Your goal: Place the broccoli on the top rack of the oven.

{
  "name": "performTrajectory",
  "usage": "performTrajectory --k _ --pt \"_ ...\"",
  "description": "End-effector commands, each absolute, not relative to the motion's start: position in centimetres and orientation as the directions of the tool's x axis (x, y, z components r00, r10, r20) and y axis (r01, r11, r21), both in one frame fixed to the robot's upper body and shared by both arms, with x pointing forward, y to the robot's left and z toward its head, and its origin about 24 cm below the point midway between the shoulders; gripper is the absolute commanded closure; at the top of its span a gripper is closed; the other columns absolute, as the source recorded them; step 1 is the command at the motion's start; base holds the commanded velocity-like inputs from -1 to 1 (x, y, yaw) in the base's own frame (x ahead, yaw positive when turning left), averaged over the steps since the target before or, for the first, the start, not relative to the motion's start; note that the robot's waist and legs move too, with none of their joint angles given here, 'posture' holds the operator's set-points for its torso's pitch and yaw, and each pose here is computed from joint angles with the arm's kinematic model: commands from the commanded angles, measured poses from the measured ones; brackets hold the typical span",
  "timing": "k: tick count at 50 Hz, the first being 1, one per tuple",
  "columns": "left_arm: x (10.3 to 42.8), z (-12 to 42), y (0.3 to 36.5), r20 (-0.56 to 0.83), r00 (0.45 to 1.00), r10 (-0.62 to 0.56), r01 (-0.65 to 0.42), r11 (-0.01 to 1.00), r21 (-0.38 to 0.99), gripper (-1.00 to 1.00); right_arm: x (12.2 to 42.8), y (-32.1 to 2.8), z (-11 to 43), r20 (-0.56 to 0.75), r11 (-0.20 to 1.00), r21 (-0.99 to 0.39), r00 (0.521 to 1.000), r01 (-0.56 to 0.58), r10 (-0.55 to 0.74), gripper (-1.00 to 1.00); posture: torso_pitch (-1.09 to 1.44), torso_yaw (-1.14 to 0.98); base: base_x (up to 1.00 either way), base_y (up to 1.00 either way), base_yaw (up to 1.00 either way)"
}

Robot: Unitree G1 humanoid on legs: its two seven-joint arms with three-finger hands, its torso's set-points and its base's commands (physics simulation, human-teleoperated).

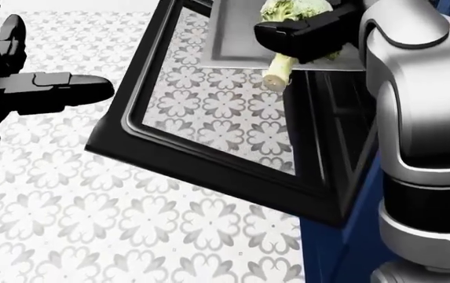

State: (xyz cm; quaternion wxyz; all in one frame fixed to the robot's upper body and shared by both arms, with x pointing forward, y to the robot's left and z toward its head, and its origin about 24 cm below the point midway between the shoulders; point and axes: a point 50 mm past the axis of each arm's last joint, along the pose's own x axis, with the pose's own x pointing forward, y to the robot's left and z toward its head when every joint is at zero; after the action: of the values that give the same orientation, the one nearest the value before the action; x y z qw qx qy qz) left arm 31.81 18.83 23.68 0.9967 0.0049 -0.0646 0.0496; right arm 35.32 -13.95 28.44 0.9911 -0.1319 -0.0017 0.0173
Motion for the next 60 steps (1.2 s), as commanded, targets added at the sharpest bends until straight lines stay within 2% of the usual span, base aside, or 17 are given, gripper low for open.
performTrajectory --k 1,60 --pt "31.47 25.43 19.16 0.205 0.973 0.108 -0.111 0.994 0.002 -1.00 34.94 -13.56 30.11 0.071 0.963 -0.270 0.996 -0.025 0.046 1.00 0.00 0.00 0.00 0.00 0.00" --pt "31.65 25.01 19.11 0.204 0.973 0.106 -0.107 0.994 -0.004 -1.00 34.90 -13.59 30.10 0.061 0.962 -0.273 0.997 -0.030 0.048 1.00 0.00 0.00 0.14 0.01 0.00"
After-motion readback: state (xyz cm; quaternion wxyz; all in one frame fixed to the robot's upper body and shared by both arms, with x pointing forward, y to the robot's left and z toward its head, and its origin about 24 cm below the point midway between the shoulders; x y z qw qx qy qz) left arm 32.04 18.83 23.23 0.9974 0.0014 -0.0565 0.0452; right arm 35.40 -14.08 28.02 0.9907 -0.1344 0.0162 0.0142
